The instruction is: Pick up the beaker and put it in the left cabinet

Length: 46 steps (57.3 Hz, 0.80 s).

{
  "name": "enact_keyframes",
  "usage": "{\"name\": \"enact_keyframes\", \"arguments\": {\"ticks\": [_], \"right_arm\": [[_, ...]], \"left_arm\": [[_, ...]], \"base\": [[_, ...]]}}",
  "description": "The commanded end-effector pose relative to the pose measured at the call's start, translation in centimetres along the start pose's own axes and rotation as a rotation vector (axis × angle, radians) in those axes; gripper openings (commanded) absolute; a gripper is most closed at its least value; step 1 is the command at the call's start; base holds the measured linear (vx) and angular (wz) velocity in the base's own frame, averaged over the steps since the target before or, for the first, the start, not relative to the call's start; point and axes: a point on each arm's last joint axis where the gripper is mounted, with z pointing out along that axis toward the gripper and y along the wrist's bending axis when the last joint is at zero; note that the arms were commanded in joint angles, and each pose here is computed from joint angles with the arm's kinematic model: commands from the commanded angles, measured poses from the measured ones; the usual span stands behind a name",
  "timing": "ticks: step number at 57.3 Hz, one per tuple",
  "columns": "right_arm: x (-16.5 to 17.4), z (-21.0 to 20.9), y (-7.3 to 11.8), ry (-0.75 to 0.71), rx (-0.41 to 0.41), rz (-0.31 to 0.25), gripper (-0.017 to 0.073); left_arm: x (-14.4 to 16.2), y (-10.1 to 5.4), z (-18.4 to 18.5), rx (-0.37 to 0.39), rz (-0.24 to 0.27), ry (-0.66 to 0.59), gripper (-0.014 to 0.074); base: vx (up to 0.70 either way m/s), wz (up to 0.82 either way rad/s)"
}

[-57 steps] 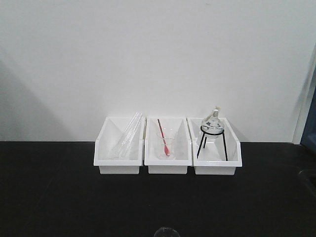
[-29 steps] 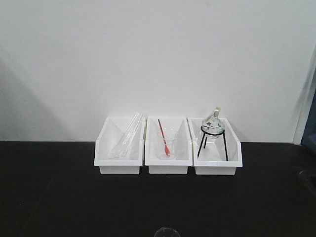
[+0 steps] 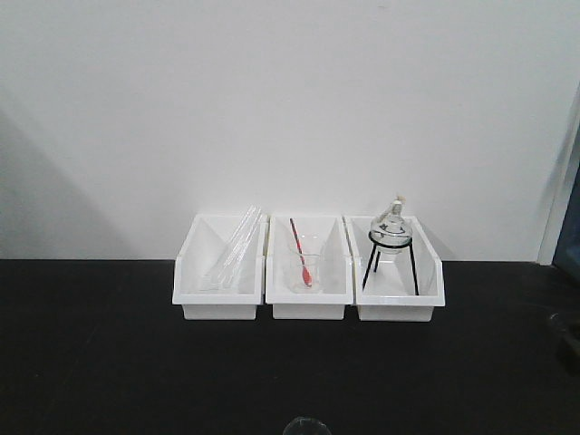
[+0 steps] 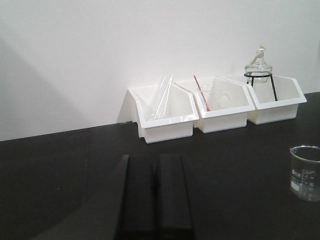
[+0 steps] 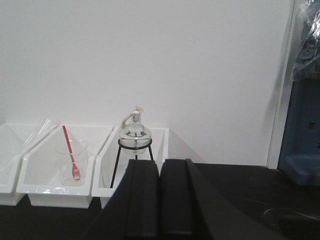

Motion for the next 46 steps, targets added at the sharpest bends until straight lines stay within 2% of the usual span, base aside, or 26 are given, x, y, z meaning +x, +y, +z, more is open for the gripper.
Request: {"name": "enact_keyframes", "arguments": {"ticks": [1,9,17,23,32,38,44,46], "right_arm": [[-2.14,0.12,-0.25,-0.135,0.015,-0.009,0.0008],[-2.12,0.13,-0.25,-0.133,0.015,-0.009,0.0062],[-2.1,0.13,-0.25,-0.131,0.015,-0.009,0.0176],[-2.1,0.13,-0.25,-0.13,0.014,-0.004,0.0308],[-2.05,0.14,-0.24,-0.125,0.013,0.014,0.0595],[-2.11,0.13,-0.25,-0.133,0.013,0.013,0.0727],[-2.11,0.13,-0.25,-0.133,0.013,0.014,0.0728],[-2.11,0.13,-0.27,-0.133,0.015,0.051,0.0725]], "left_arm": [[-0.31,0.02,-0.13,-0.003,-0.012,-0.085,0.0001],[-0.31,0.02,-0.13,-0.003,-0.012,-0.085,0.0001],[-0.31,0.02,-0.13,-0.003,-0.012,-0.085,0.0001],[-0.31,0.02,-0.13,-0.003,-0.012,-0.085,0.0001],[-0.31,0.02,-0.13,-0.003,-0.012,-0.085,0.0001],[-0.31,0.02,-0.13,-0.003,-0.012,-0.085,0.0001],[-0.31,0.02,-0.13,-0.003,-0.012,-0.085,0.0001],[-0.31,0.02,-0.13,-0.003,-0.012,-0.085,0.0001]], "base": [[0.0,0.0],[0.0,0.0],[0.0,0.0],[0.0,0.0],[0.0,0.0],[0.0,0.0],[0.0,0.0],[0.0,0.0]]}}
